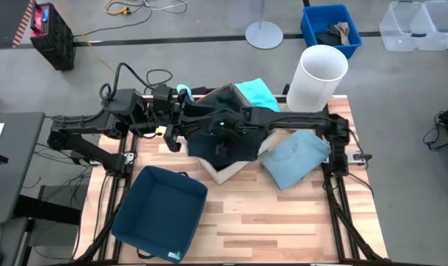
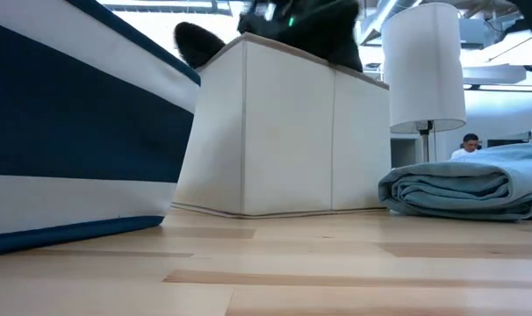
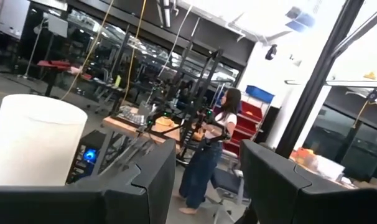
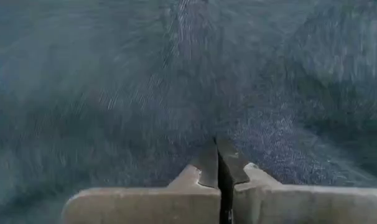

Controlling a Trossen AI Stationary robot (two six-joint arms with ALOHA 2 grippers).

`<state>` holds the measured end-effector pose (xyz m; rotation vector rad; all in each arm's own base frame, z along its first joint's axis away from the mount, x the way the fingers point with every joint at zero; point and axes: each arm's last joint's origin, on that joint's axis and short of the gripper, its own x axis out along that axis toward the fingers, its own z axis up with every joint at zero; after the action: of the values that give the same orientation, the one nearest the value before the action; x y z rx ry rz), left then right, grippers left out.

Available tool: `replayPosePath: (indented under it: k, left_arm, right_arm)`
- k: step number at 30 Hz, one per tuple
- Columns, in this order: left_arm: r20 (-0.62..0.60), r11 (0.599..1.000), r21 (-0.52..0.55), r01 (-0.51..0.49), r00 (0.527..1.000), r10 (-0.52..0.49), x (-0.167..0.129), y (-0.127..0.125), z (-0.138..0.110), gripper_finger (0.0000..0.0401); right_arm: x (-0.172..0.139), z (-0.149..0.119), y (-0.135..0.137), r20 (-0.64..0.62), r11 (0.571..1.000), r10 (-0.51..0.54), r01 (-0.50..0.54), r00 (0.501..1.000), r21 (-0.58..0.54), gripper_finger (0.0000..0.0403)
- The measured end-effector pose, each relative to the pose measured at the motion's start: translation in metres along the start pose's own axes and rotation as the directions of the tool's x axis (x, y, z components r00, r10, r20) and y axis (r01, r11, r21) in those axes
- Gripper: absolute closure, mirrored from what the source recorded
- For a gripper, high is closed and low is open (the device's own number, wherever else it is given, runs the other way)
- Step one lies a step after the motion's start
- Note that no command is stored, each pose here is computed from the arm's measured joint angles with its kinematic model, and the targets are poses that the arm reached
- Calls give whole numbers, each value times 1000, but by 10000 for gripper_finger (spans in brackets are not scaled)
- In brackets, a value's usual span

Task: Sort clothes
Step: Put the blue pants into the white laundry organizer, then put the blue pants into the blue white laundry organizer

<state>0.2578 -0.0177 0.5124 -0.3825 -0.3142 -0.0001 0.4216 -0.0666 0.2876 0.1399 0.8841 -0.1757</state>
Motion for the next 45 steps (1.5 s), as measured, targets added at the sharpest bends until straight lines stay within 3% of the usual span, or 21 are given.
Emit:
replayPosePath:
  k: [5, 10, 18, 26, 30, 39, 45]
  left_arm:
    - [-5, 1000, -15, 14, 1000, -15, -1, -4, -1, 228]
    - [-16, 999, -21, 34, 999, -34, -2, -10, -4, 228]
    - [-15, 1000, -21, 16, 1000, -17, -2, -9, -4, 228]
    - [-23, 1000, -23, 5, 1000, -6, -2, -10, -5, 228]
    - [-28, 1000, -24, 8, 1000, -9, -2, -11, -6, 228]
    - [-25, 1000, -23, -1, 1000, 1, -2, -10, -6, 228]
    - [-40, 1000, -20, -6, 999, 5, -2, -10, -7, 228]
  right_arm:
    - [34, -12, -20, -110, 993, -32, 44, 993, 111, 401]
    - [34, -12, -33, -106, 974, -48, 70, 993, 216, 402]
    - [58, -28, -52, -229, 966, -38, 94, 973, 239, 402]
    - [62, -28, -42, -222, 975, -15, 63, 975, 213, 403]
    - [27, -12, -35, -113, 981, -84, 102, 990, 166, 403]
    - [-102, 9, -32, 170, 989, -136, 124, 976, 82, 403]
    - [-202, -15, -15, 261, 971, -111, 160, 959, -175, 394]
